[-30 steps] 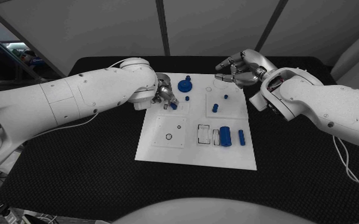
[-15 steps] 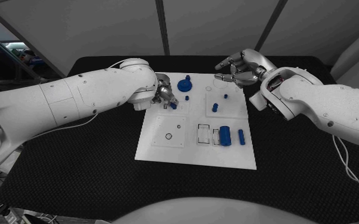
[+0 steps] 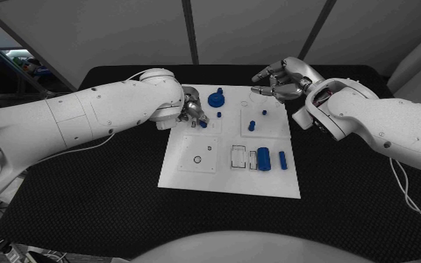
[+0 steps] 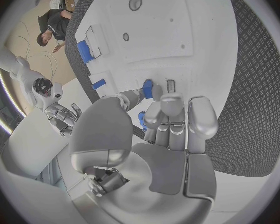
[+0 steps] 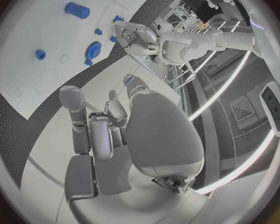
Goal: Assemble the parts on the task board
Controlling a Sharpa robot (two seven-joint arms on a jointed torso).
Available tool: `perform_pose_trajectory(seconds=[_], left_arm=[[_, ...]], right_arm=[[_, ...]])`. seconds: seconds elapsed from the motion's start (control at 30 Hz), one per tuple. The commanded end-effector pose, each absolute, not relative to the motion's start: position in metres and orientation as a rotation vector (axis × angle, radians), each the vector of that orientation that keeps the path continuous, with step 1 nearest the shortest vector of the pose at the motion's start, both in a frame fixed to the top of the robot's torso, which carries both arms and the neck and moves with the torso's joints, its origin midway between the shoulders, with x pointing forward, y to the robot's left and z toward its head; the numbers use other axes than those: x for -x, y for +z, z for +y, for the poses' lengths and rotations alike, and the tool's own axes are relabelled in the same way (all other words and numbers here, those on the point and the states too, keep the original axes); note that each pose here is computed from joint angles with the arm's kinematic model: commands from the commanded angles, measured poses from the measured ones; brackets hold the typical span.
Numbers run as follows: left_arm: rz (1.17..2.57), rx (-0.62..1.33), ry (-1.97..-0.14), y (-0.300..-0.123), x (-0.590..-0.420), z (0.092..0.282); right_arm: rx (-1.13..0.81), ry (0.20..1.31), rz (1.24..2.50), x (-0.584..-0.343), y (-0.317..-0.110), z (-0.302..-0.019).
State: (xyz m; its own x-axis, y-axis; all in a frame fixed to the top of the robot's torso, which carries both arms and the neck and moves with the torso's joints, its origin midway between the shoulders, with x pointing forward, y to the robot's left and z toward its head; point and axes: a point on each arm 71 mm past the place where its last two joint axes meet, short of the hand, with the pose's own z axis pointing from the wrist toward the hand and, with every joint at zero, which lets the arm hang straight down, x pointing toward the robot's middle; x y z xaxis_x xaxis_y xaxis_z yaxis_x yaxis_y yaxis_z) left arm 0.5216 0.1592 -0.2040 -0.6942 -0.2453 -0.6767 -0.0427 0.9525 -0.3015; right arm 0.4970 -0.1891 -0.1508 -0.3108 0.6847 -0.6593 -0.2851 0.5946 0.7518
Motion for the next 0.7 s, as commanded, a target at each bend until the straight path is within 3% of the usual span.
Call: perform_pose_trajectory(seconds=[0.03,0.7], left_arm=[[2.337,0.175,-0.312,-0.2067,-0.5206,0.1605],[2.346,0.170,-0.307,-0.2075,-0.5209,0.1613]], right_arm=[[-0.335,1.008,1.620,-0.4970,-0.1501,-0.1885],[-0.337,1.006,1.621,-0.4969,-0.1501,-0.1895]])
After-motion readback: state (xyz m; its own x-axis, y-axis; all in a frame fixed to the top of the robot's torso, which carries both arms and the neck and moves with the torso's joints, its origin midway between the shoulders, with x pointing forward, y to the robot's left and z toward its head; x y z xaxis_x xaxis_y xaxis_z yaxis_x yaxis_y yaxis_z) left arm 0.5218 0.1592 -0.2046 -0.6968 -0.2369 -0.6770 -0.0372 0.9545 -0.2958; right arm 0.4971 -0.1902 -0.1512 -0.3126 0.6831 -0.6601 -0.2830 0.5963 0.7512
